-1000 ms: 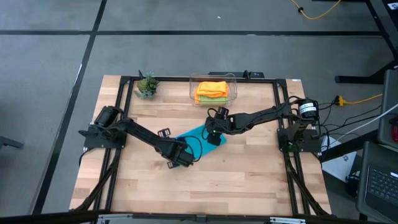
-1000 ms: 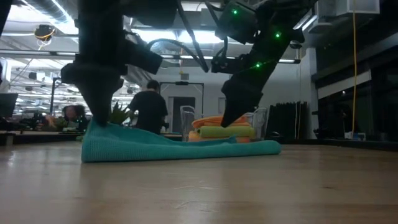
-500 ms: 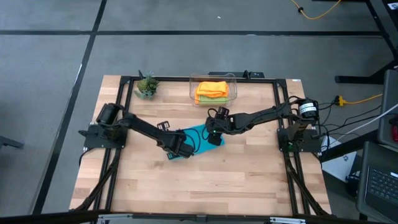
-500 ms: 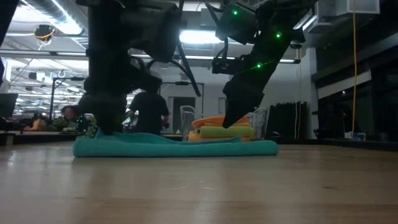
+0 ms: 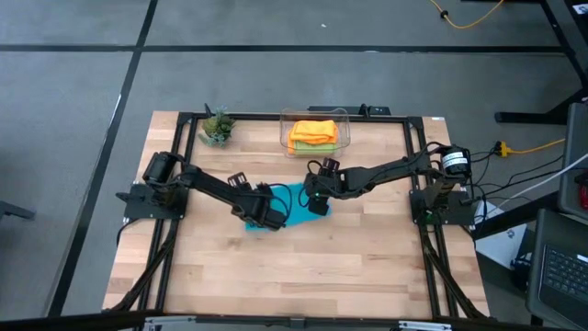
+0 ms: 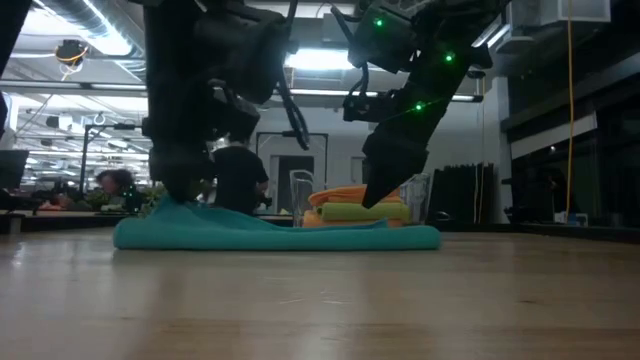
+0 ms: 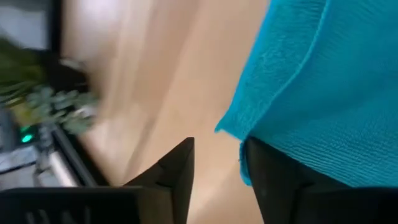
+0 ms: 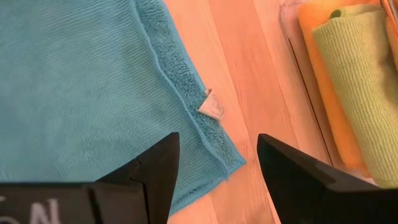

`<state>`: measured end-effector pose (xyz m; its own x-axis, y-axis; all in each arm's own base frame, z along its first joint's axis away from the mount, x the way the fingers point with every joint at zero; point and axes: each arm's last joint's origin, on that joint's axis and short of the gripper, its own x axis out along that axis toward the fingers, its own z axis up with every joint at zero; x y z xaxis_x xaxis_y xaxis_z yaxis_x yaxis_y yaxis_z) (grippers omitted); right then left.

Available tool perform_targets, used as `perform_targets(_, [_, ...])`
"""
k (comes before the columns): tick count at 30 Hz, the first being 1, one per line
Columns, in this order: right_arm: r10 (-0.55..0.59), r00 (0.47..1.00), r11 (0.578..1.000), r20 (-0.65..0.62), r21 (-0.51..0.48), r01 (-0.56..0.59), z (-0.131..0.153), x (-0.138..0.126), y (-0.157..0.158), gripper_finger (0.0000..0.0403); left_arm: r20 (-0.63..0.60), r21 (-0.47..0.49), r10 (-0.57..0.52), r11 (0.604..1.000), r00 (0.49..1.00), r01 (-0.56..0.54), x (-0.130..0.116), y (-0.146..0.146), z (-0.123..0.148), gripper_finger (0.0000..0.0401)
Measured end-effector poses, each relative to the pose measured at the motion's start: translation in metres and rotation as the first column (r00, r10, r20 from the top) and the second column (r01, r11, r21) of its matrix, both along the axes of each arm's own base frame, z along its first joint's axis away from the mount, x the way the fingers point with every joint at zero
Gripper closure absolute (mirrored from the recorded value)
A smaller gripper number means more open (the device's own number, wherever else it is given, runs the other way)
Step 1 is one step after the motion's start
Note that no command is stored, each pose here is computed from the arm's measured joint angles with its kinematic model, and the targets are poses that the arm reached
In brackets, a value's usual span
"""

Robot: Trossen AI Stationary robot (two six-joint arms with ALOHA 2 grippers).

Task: Fold microfiber towels
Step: Fold the blue microfiber cloth

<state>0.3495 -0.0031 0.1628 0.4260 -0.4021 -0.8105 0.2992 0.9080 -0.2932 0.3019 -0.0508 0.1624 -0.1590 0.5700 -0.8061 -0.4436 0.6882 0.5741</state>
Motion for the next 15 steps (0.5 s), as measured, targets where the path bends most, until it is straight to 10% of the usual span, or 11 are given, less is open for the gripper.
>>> perform_targets(15, [-0.002,1.000,1.000,0.003,0.001,0.002,0.000,0.000,0.000,0.0185,0.012,0.153,-0.042,0.987,0.999,0.039,0.008,0.004,0.023,0.0249])
